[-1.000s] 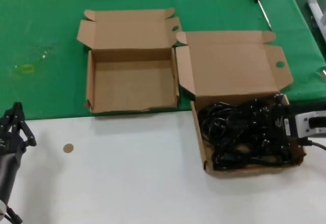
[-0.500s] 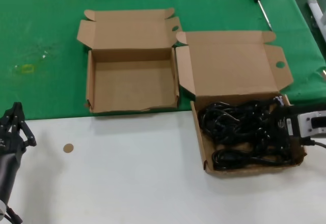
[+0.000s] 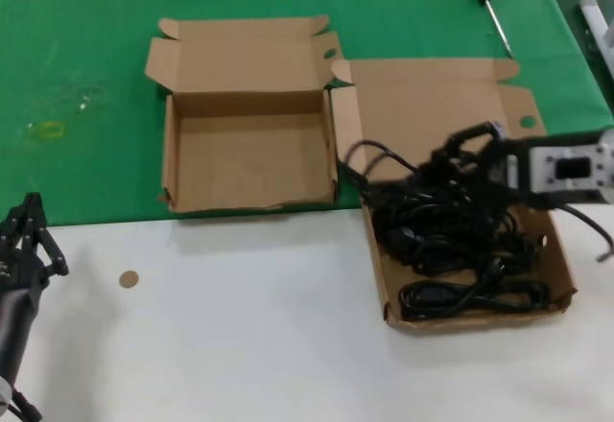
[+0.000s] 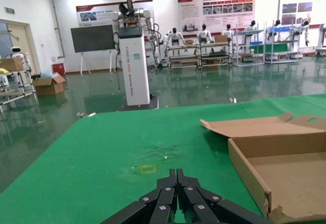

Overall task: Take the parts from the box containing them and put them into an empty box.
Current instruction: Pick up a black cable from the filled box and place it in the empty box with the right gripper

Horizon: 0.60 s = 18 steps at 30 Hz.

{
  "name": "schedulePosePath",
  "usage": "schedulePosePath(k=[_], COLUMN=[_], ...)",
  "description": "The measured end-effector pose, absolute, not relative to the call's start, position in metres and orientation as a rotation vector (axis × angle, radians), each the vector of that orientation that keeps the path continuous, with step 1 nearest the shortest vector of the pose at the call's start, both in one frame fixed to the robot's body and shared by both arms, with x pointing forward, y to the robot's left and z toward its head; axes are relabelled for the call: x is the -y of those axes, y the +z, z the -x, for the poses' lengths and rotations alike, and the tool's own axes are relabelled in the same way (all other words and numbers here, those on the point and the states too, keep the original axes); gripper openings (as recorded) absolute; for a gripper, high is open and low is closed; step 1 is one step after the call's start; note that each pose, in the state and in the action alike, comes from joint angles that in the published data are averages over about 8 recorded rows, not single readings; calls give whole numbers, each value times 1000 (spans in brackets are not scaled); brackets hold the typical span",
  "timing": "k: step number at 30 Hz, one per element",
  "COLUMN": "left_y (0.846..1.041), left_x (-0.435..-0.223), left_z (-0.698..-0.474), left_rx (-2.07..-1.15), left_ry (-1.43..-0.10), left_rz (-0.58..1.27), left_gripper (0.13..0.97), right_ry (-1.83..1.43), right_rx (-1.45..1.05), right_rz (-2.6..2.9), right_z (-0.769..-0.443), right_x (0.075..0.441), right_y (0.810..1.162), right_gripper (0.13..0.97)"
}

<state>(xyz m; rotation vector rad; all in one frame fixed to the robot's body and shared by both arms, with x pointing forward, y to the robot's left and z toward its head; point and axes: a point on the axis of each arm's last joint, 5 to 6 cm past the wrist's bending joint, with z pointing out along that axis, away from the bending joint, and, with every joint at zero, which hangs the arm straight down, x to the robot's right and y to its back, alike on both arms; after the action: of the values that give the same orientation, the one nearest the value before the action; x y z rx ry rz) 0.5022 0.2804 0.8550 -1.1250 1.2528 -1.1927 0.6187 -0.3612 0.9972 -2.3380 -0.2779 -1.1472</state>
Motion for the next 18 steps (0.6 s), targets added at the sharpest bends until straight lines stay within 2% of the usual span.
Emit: schedulePosePath(k=[18], left_y=[855], left_x=[-280], left_z=[-502], left_rx=[-1253], left_ry=[-1193], left_rz=[1125], left_gripper=[152], right_ry=[-1193], right_rx=[292], right_rz=[2195], right_z=[-668], right_x=[265], right_y=[1006], right_gripper=[232])
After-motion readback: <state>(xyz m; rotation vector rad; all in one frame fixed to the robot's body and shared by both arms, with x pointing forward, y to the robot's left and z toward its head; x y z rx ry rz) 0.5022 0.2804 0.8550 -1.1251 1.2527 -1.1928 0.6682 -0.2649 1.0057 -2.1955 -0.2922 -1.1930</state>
